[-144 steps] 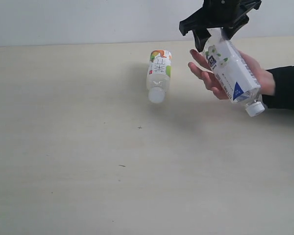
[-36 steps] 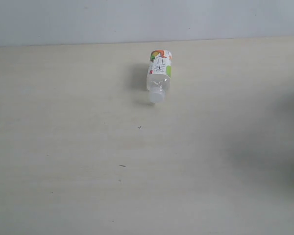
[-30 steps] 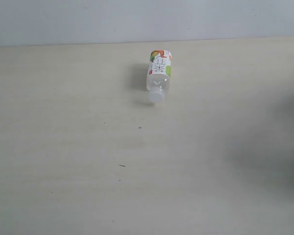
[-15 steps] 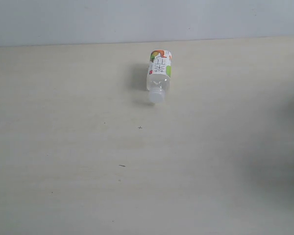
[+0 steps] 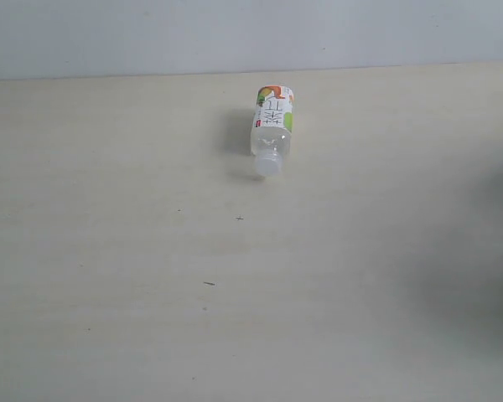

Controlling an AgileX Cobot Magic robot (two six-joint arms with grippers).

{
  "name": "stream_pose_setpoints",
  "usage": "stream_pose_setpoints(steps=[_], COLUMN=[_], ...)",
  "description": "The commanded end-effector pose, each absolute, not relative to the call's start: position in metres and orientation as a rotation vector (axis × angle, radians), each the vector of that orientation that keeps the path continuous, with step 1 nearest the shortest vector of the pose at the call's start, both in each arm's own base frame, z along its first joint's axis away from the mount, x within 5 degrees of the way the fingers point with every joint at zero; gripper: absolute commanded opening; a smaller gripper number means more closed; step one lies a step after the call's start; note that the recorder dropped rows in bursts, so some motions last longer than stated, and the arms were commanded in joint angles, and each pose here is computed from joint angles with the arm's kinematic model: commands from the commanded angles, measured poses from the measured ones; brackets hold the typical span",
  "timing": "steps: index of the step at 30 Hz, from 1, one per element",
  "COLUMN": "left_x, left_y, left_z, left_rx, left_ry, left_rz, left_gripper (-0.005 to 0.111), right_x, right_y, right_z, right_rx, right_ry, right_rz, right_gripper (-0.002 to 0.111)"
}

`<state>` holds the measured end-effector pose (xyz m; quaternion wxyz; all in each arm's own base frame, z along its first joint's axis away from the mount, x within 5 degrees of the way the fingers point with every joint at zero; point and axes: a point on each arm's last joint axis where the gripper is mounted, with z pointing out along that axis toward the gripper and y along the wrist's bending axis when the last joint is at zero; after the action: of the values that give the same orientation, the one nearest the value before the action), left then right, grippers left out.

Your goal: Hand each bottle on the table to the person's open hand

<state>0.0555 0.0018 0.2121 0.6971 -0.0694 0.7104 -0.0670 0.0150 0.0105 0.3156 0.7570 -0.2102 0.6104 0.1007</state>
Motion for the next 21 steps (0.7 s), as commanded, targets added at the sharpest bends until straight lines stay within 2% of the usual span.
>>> stream_pose_setpoints(steps=[1,21], left_x=[0.055,0.055], left_y=[0.001,0.001], left_z=[0.213,0.213], left_rx=[-0.148,-0.148], left_ry=[1.576,1.576], left_rz=[-0.156,-0.156], left_gripper=[0.010,0.010], right_x=[0.015,0.016], right_y=[0.011,0.012], right_z=[0.314,0.301], right_rx=[-0.461,-0.508], right_ry=[1.335,1.469], right_rz=[0.226,0.223], right_gripper=[0.000,0.000])
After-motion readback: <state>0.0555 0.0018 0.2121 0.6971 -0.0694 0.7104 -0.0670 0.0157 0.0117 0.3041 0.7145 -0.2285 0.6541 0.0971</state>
